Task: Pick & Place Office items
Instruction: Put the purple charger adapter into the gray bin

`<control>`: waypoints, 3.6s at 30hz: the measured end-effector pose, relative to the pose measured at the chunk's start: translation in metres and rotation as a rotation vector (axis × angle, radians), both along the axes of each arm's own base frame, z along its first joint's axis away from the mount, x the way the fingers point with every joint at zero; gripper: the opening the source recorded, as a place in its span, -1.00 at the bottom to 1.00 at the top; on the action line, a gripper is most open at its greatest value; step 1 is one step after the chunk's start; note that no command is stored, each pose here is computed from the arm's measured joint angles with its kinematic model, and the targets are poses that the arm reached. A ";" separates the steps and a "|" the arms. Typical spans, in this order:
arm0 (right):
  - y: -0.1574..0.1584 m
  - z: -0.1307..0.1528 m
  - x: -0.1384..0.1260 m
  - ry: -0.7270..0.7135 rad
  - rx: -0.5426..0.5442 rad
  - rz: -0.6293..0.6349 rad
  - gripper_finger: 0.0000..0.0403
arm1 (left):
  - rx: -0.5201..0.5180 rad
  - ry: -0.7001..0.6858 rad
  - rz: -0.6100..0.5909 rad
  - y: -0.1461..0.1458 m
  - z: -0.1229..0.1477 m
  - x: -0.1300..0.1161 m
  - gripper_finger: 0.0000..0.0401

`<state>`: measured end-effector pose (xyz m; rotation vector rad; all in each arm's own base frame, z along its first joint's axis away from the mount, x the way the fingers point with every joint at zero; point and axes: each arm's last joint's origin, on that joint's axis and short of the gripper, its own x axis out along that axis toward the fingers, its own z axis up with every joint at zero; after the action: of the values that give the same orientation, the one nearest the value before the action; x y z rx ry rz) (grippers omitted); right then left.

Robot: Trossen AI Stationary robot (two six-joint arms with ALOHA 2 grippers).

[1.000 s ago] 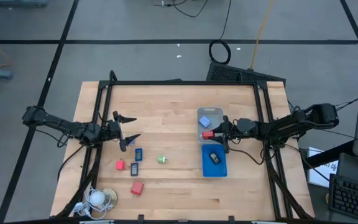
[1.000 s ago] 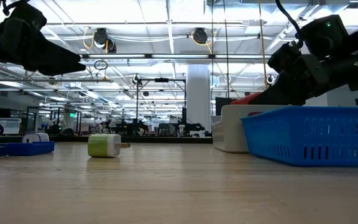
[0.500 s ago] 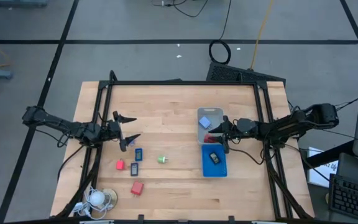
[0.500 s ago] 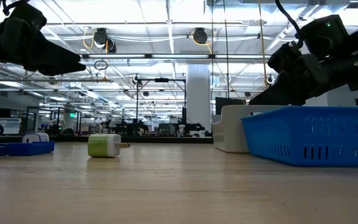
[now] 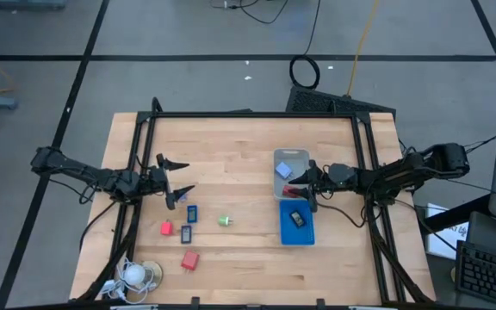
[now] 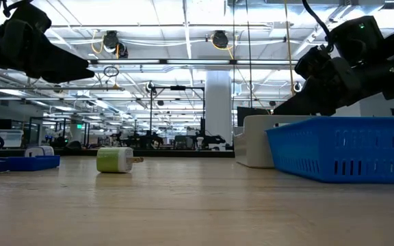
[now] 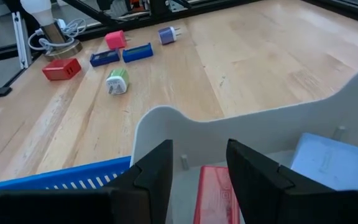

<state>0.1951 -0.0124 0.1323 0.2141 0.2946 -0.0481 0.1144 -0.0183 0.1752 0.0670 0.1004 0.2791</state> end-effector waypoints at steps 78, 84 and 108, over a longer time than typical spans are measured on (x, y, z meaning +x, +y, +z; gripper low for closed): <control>0.006 0.062 -0.068 -0.201 -0.115 0.068 -0.29 | -0.563 0.001 -0.105 -0.010 0.013 0.016 0.80; 0.006 0.062 -0.068 -0.201 -0.115 0.069 -0.29 | -0.666 0.291 0.150 -0.008 0.026 0.013 0.80; 0.006 0.062 -0.068 -0.202 -0.109 0.064 -0.29 | -1.048 0.750 0.839 -0.017 -0.037 0.041 0.80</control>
<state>0.1267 -0.0063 0.1945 0.1005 0.0970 0.0207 0.1551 -0.0349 0.1386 -0.9428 1.0194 0.9969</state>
